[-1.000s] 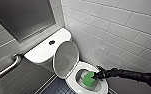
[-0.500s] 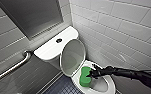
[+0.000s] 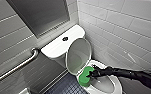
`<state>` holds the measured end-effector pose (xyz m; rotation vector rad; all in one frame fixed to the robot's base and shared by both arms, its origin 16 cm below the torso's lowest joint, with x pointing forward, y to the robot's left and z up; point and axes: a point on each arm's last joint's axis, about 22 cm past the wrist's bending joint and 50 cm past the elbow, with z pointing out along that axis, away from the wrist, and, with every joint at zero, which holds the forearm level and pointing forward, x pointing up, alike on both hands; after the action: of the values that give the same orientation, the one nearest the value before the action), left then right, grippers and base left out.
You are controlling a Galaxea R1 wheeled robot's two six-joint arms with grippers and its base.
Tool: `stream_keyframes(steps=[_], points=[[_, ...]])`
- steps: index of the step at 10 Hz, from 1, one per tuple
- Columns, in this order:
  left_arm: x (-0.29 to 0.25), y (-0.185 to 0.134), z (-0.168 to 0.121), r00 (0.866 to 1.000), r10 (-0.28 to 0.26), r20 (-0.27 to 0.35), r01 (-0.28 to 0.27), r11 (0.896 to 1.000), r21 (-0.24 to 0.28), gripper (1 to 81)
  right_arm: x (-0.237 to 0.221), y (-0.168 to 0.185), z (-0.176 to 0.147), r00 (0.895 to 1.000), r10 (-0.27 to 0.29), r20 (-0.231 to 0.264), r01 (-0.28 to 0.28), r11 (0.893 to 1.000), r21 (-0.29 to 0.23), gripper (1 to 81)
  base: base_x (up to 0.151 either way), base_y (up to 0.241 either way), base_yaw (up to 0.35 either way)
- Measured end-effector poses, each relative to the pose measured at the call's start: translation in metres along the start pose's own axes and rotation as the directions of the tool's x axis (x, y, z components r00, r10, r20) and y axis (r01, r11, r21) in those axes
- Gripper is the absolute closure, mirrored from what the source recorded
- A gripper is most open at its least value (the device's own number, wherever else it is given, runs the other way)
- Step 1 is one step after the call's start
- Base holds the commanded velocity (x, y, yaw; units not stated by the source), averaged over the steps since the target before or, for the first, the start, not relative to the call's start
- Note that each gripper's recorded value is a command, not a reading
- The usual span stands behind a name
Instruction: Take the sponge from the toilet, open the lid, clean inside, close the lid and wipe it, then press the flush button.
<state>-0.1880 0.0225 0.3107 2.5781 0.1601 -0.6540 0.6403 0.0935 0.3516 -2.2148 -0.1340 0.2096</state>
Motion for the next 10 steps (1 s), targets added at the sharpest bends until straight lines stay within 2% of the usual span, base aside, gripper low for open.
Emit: stream_keyframes(steps=[2,4,6,8,10], points=[[0.000,0.000,0.000,1.000,0.000,0.000,0.000,1.000,0.000,1.0,-0.021,0.014,0.012,0.999,0.045,-0.001,-0.045,0.999,0.010,81.1,0.000,0.000,0.000],[0.000,0.000,0.000,1.000,0.000,0.000,0.000,1.000,0.000,1.0,-0.036,0.015,0.025,0.994,0.101,-0.052,-0.097,0.992,0.075,81.1,0.000,0.000,0.000],[0.000,0.000,0.000,1.000,0.000,0.000,0.000,1.000,0.000,1.0,-0.053,0.018,0.033,0.988,0.139,-0.073,-0.130,0.985,0.114,81.1,0.000,0.000,0.000],[0.000,0.000,0.000,1.000,-0.001,0.000,0.001,1.000,0.000,1.0,-0.060,0.013,0.025,0.989,0.131,-0.075,-0.120,0.983,0.140,81.1,0.000,0.000,0.000],[0.000,0.000,0.000,1.000,-0.001,0.001,0.001,1.000,0.000,1.0,-0.073,0.029,0.007,0.988,0.129,-0.079,-0.118,0.984,0.132,81.1,0.000,0.000,0.000]])
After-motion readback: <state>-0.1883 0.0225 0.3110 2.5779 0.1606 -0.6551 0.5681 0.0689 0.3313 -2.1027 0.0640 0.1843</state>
